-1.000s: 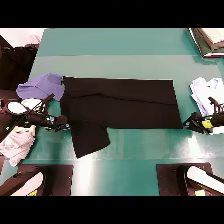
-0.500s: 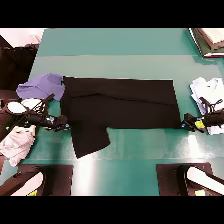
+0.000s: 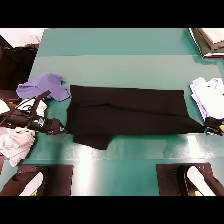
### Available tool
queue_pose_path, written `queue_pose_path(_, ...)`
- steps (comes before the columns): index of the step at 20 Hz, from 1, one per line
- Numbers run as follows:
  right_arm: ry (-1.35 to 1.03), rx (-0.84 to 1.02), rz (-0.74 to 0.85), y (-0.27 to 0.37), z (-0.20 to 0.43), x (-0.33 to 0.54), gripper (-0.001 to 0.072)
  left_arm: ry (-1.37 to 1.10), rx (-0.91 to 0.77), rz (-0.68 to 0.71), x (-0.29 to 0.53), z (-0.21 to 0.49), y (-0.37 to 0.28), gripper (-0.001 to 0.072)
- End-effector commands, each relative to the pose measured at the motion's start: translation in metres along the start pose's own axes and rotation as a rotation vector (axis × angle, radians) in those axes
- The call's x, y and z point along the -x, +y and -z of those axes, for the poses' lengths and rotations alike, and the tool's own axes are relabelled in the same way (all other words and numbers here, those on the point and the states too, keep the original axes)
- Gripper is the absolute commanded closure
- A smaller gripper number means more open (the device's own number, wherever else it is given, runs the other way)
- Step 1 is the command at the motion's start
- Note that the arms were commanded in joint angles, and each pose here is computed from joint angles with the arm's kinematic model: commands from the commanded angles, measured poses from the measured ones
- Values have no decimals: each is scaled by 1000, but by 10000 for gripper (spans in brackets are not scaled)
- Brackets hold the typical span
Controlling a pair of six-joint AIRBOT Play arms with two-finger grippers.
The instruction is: Fold the shirts.
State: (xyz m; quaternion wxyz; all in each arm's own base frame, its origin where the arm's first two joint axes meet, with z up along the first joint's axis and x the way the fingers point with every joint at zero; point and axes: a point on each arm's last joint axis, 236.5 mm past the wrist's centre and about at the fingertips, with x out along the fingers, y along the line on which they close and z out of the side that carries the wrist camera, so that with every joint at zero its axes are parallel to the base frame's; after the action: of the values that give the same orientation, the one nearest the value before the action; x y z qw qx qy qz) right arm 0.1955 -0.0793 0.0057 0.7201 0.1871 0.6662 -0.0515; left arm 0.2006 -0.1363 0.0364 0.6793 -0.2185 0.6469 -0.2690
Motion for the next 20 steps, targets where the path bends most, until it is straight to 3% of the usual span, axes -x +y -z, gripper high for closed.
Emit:
queue_pose_path(1,-95,15,31,3,-3,28,699,-50,-41,104,19,0,-42,682)
queue_pose_path(8,-158,106,12,40,-67,28,699,-530,-128,-41,75,-118,-35,682)
queue_pose_path(17,-93,171,-12,81,-140,-14,697,-503,19,-80,34,-210,33,681)
queue_pose_path(20,-150,85,-32,90,-175,-27,674,-550,64,-102,27,-243,57,647)
